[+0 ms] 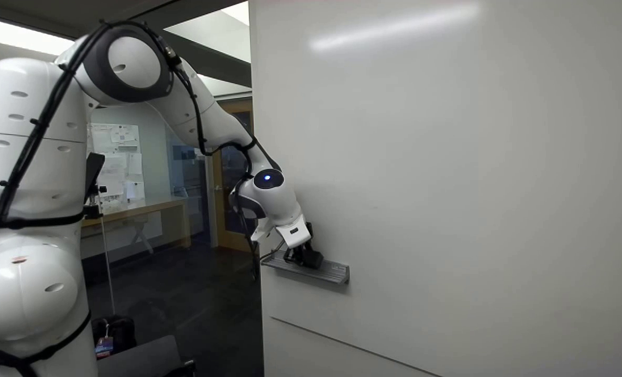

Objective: Use the duster to erase the board

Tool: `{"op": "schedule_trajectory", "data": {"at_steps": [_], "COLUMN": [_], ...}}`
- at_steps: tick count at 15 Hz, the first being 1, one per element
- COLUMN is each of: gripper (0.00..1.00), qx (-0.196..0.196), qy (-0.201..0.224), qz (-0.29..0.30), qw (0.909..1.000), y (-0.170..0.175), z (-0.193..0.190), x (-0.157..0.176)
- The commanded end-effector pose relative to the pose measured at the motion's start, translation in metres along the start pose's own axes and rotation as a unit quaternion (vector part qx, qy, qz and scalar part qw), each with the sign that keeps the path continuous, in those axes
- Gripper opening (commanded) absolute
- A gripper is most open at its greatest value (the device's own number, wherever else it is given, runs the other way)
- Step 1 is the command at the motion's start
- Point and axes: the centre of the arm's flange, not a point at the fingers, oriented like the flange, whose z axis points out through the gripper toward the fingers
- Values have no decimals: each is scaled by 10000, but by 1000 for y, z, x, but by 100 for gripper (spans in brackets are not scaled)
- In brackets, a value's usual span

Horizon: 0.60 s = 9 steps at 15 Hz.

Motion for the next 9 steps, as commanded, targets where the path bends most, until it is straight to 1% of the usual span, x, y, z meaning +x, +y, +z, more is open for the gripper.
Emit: {"op": "schedule_trajectory", "data": {"at_steps": [1,3,6,7,8,9], "gripper": [43,47,56,61,60,63], "qx": [75,73,66,70,72,76], "qy": [97,92,87,87,90,90], "qz": [10,7,11,11,14,13], "qw": [9999,9999,9999,9999,9999,9999], "y": [-2,-2,-2,-2,-3,-4], "z": [7,8,10,10,11,11], "x": [1,1,1,1,1,2]}}
